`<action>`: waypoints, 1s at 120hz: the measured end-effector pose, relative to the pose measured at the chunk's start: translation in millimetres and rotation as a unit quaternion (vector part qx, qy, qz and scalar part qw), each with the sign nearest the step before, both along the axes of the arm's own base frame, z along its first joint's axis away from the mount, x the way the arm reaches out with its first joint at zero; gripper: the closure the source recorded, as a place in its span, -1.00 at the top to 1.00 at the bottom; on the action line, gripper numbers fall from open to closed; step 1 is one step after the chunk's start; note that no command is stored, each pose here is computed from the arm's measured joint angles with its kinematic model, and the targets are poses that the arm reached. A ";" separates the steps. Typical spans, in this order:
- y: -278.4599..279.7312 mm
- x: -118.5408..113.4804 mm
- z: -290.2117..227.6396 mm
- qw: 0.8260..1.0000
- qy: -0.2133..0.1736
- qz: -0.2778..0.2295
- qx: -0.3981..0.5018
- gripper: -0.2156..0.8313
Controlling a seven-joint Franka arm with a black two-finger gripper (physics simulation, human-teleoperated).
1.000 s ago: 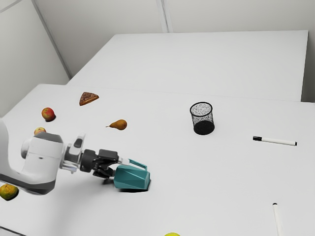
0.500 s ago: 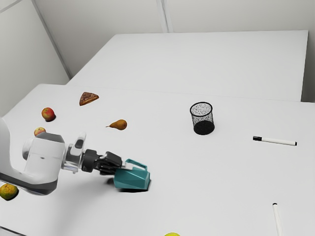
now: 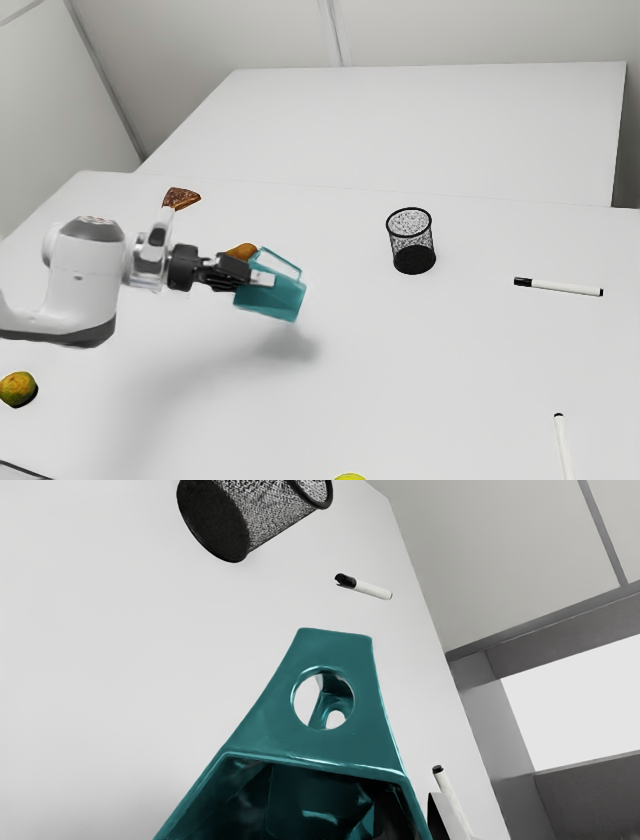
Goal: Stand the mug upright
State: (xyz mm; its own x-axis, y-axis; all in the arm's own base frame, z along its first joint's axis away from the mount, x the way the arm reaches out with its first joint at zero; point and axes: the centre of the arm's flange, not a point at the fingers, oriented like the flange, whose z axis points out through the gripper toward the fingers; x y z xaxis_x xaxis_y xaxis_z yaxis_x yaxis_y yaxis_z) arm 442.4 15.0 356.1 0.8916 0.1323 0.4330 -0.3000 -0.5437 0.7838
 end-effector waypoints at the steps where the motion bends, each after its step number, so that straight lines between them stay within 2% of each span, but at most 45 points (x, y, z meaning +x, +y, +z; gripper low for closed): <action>1: 0.5 4.1 4.7 1.000 -0.005 -0.007 0.010 -0.82; 9: 1.5 40.8 38.7 0.989 -0.036 -0.075 0.119 -0.83; 20: -16.4 78.5 56.1 0.947 -0.047 -0.171 0.266 -0.83; 30: -34.5 88.5 48.9 0.896 -0.035 -0.235 0.375 -0.83; 38: -49.9 91.8 37.1 0.858 -0.021 -0.268 0.438 -0.83; 44: -62.1 92.9 25.8 0.838 -0.012 -0.278 0.469 -0.83; 51: -76.0 94.1 19.9 0.825 -0.008 -0.277 0.492 -0.83; 63: -86.7 91.7 8.2 0.820 0.010 -0.260 0.509 -0.83; 88: -42.8 95.6 -11.8 0.841 0.079 -0.168 0.508 -0.84; 104: -44.6 96.0 -19.3 0.847 0.103 -0.138 0.503 -0.84; 112: -48.6 95.7 -21.2 0.850 0.111 -0.127 0.500 -0.70; 120: -48.7 95.6 -25.3 0.851 0.122 -0.116 0.497 -0.41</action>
State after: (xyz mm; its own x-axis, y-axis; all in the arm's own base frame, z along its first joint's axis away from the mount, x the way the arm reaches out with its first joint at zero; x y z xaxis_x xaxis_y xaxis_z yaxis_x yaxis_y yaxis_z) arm 538.1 -33.7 330.8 0.9228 -0.3842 0.0269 -0.3849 -0.9226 0.0257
